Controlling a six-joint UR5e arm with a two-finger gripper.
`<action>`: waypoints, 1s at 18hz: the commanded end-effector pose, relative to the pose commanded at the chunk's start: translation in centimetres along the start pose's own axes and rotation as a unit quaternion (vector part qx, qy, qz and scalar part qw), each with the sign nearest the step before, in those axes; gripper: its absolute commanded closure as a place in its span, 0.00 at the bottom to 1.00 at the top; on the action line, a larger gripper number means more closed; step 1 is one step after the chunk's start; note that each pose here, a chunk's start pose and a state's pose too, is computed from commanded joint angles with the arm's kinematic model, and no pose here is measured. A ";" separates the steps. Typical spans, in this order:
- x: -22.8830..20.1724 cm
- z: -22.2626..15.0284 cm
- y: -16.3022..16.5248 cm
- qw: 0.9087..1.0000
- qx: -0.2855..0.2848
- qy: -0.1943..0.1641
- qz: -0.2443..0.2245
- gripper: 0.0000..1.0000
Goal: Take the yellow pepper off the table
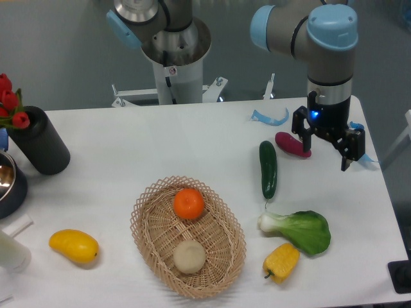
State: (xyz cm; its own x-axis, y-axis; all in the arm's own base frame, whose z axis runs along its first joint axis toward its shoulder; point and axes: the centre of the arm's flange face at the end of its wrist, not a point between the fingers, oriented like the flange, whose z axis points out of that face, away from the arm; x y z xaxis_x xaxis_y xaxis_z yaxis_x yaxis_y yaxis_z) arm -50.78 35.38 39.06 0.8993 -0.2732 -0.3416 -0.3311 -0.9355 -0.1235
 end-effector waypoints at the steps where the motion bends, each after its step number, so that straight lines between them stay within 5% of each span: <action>1: 0.0 0.0 -0.4 1.000 0.001 -0.002 0.000 0.00; 6: -0.4 2.0 -2.2 0.999 0.006 -0.003 -0.041 0.00; 18: -1.7 9.4 -6.1 0.999 0.020 -0.011 -0.046 0.00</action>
State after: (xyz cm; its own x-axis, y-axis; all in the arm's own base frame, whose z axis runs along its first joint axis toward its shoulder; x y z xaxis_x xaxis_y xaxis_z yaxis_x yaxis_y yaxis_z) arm -52.95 43.62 31.58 0.9204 -0.1803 -0.3470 -0.2579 -0.9469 -0.1921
